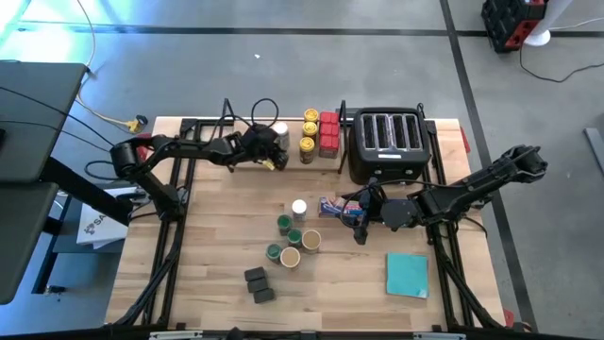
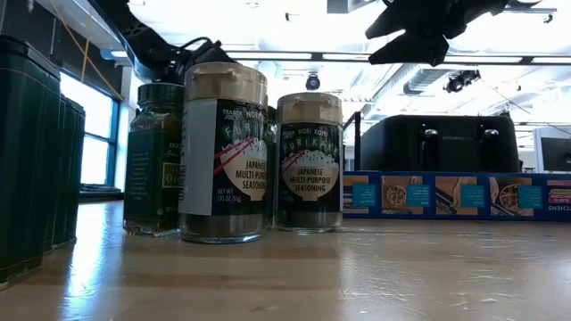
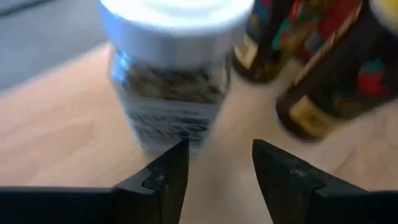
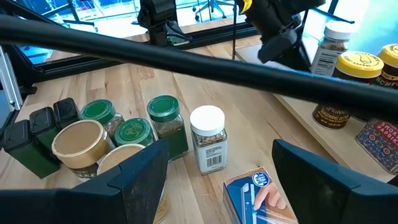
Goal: Shelf spices
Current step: Put the left white seasoning bottle on the shelf
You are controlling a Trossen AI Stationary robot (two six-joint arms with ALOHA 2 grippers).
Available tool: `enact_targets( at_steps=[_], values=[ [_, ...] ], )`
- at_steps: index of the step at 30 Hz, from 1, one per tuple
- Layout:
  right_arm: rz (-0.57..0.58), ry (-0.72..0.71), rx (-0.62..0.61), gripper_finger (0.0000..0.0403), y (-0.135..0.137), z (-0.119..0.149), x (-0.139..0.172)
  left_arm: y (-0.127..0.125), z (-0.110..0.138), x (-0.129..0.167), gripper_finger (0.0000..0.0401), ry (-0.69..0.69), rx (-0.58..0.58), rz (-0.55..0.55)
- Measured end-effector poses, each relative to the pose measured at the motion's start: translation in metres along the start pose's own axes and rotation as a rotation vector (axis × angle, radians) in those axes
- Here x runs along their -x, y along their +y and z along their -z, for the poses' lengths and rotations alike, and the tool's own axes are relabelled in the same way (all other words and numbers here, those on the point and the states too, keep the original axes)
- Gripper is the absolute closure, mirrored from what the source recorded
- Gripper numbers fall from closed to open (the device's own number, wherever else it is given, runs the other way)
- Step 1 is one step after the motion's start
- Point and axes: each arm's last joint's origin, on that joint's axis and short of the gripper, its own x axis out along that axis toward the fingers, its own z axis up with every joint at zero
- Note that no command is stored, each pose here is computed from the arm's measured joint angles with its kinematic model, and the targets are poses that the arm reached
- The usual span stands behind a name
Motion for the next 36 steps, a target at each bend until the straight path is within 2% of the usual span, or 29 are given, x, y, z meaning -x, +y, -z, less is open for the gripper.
enact_targets(
  at_steps=[4, 8, 16, 20, 25, 29, 31, 36],
  values=[
    [0.0, 0.0, 0.001, 0.0121, 0.0, 0.0, 0.0, -0.001, -0.009, -0.001, 0.0237, -0.098, 0.021, -0.009],
    [0.0, 0.0, 0.002, 0.0121, 0.0, 0.0, 0.0, -0.002, -0.017, -0.002, 0.024, -0.172, 0.039, 0.053],
    [0.001, 0.003, 0.002, 0.0121, 0.0, 0.0, 0.0, -0.011, -0.019, 0.018, 0.0241, -0.152, 0.006, 0.087],
    [0.003, 0.007, 0.001, 0.0121, 0.0, 0.001, 0.0, -0.007, -0.014, 0.021, 0.0243, -0.087, -0.005, 0.047],
    [0.003, 0.007, 0.001, 0.0121, 0.0, 0.001, 0.0, 0.01, -0.003, 0.009, 0.0263, 0.012, 0.006, -0.086],
    [0.003, 0.006, 0.005, 0.0121, 0.0, 0.001, 0.0, 0.021, -0.005, 0.003, 0.0291, -0.016, 0.03, -0.187],
    [0.003, 0.006, 0.006, 0.0121, 0.0, 0.001, 0.0, 0.026, -0.006, -0.001, 0.0305, -0.031, 0.041, -0.19],
    [0.003, 0.006, 0.004, 0.0121, 0.0, 0.001, 0.0, 0.03, -0.011, -0.009, 0.0328, -0.065, 0.071, -0.099]
  ],
)
